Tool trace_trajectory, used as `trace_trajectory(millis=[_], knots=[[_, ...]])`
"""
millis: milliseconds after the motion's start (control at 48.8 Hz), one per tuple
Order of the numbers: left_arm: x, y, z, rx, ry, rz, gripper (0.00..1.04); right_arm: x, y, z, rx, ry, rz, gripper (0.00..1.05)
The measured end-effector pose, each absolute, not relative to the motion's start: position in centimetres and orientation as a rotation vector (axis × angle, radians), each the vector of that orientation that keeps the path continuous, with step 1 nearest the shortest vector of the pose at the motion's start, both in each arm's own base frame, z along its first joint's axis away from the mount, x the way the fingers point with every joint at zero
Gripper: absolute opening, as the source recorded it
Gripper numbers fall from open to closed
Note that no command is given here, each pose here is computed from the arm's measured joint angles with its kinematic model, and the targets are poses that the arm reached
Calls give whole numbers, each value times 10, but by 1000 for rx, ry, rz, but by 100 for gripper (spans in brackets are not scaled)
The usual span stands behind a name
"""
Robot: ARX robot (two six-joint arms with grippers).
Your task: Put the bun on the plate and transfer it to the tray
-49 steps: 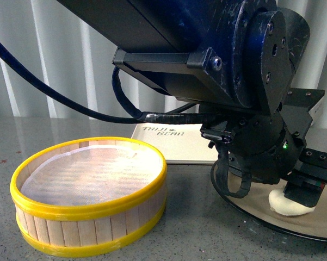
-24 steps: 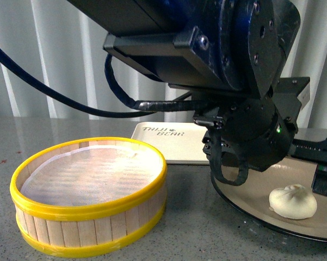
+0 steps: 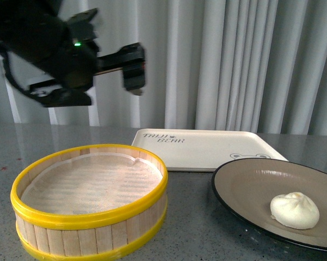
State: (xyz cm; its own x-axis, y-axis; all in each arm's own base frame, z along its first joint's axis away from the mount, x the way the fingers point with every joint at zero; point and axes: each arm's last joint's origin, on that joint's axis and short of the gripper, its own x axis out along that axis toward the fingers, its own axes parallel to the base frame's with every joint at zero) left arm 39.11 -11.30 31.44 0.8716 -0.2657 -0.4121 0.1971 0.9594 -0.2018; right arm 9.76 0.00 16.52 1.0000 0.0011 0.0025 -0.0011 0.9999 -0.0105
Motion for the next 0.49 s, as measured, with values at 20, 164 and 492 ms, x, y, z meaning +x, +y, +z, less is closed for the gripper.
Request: trace_trajectory(millis=[20, 164, 492], knots=[[390, -109, 314, -161, 453, -228, 98, 98, 0, 165, -10, -2, 1, 96], [385, -103, 319, -181, 435, -210, 98, 98, 0, 165, -10, -2, 2, 96], [316, -64, 278, -36, -30, -12, 50, 98, 0, 165, -10, -2, 0, 96]])
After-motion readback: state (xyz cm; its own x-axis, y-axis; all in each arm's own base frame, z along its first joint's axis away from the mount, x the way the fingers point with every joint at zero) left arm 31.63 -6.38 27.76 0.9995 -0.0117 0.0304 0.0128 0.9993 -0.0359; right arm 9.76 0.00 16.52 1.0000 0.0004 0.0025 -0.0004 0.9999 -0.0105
